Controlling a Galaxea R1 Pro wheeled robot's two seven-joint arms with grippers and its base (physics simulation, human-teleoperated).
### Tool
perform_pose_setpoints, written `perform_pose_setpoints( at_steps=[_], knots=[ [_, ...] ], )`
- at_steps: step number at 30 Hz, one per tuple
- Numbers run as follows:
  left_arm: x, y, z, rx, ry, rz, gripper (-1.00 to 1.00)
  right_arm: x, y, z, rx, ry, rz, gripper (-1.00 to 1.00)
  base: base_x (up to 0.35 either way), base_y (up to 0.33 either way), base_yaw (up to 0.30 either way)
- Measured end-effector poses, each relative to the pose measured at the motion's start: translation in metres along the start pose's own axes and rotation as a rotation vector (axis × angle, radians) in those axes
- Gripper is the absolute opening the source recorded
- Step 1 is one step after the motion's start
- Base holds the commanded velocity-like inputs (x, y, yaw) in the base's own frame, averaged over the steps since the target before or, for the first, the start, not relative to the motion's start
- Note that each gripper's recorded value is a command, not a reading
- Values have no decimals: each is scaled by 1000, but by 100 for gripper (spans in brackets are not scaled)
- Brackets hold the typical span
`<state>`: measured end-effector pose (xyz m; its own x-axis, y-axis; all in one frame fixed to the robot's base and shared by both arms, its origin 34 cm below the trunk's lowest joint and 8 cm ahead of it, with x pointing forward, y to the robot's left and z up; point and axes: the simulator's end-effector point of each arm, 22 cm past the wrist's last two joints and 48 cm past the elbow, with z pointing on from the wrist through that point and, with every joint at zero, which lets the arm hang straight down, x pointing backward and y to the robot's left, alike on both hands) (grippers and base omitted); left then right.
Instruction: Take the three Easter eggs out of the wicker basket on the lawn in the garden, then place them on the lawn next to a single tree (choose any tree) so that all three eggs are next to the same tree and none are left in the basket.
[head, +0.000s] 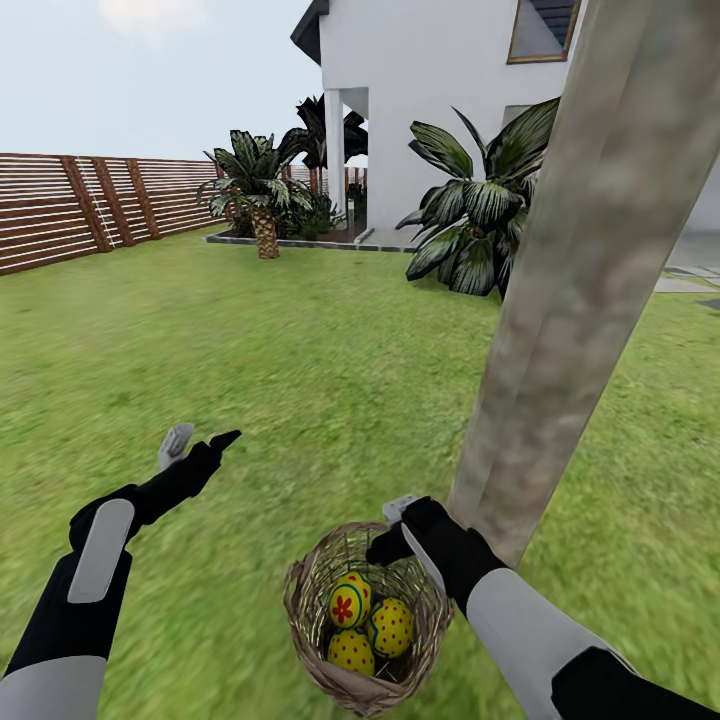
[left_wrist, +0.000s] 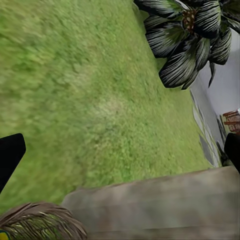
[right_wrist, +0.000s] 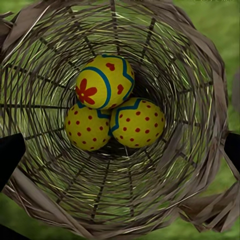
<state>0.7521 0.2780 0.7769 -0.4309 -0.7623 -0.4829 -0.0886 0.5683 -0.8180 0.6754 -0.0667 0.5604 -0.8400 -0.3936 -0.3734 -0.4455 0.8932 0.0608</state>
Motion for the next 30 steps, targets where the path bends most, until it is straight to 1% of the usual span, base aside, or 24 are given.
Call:
perform_pose_setpoints(
  at_steps=[5,10,13,20,24,30],
  knots=[
    [3,2,1,2,1,1,100,0,0,3,1,-5,-2,100,0,0,0],
    [9,11,3,2,3,1,100,-10,1,9,2,-67,-15,100,0,0,0],
    [13,16,4,1,4,1,100,-9,0,15,3,-76,-17,100,0,0,0],
    [23,28,8,2,7,-3,100,2,0,28,5,-73,-19,100,0,0,0],
    [31,37,10,-3,15,-10,100,10,-4,37,13,-66,-20,100,0,0,0],
    [38,49,12,-5,15,-9,100,16,-2,47,11,-69,-22,100,0,0,5]
  ],
)
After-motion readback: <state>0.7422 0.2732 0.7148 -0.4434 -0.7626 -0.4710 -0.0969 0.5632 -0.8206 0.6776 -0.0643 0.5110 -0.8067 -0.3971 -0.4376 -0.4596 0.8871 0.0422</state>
